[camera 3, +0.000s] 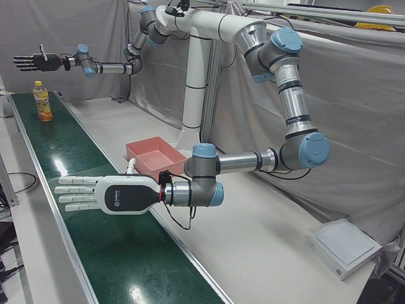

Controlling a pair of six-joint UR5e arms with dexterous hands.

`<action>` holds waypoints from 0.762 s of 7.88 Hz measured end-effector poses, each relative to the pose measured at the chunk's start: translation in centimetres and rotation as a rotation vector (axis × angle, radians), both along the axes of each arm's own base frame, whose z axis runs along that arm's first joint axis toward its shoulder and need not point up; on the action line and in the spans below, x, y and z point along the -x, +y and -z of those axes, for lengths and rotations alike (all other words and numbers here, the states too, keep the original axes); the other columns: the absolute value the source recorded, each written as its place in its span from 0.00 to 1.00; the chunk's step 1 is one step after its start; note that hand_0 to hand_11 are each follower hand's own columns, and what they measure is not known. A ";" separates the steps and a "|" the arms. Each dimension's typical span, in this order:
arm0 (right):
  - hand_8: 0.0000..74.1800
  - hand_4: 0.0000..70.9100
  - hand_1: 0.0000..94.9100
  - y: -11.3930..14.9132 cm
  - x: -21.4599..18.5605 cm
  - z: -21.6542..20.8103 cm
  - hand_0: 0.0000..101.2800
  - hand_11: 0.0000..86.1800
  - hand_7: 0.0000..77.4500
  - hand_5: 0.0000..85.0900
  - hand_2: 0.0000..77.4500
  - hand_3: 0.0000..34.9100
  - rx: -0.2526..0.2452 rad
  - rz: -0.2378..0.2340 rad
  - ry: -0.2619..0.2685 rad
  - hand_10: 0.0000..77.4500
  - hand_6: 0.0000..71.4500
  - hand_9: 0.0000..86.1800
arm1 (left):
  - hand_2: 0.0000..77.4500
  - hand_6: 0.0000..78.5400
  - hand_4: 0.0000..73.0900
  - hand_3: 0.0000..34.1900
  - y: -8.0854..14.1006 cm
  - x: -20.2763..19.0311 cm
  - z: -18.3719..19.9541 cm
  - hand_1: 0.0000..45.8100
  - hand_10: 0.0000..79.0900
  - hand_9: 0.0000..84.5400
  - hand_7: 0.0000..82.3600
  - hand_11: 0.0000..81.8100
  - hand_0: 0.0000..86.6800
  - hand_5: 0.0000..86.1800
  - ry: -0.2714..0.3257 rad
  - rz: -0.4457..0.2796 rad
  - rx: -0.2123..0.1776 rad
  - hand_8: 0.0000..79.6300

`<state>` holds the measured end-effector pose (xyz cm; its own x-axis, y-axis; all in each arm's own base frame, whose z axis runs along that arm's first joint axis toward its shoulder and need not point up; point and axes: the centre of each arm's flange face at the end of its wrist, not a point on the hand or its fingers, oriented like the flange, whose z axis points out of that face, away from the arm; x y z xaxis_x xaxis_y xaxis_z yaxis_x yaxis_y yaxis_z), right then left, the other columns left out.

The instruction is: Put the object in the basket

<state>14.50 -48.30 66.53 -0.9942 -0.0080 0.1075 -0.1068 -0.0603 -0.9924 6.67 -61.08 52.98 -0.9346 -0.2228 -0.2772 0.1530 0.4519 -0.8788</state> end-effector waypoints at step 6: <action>0.00 0.00 0.00 0.0 0.0 0.0 0.00 0.00 0.01 0.00 0.01 0.00 -0.001 0.000 -0.001 0.00 0.00 0.00 | 0.00 0.00 0.07 0.03 0.0 0.0 0.2 0.15 0.01 0.01 0.01 0.01 0.70 0.01 0.001 0.000 -0.004 0.01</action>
<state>14.50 -48.34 66.48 -0.9942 -0.0082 0.1069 -0.1062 -0.0593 -0.9926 6.62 -61.07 52.77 -0.9347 -0.2221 -0.2775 0.1521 0.4556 -0.8771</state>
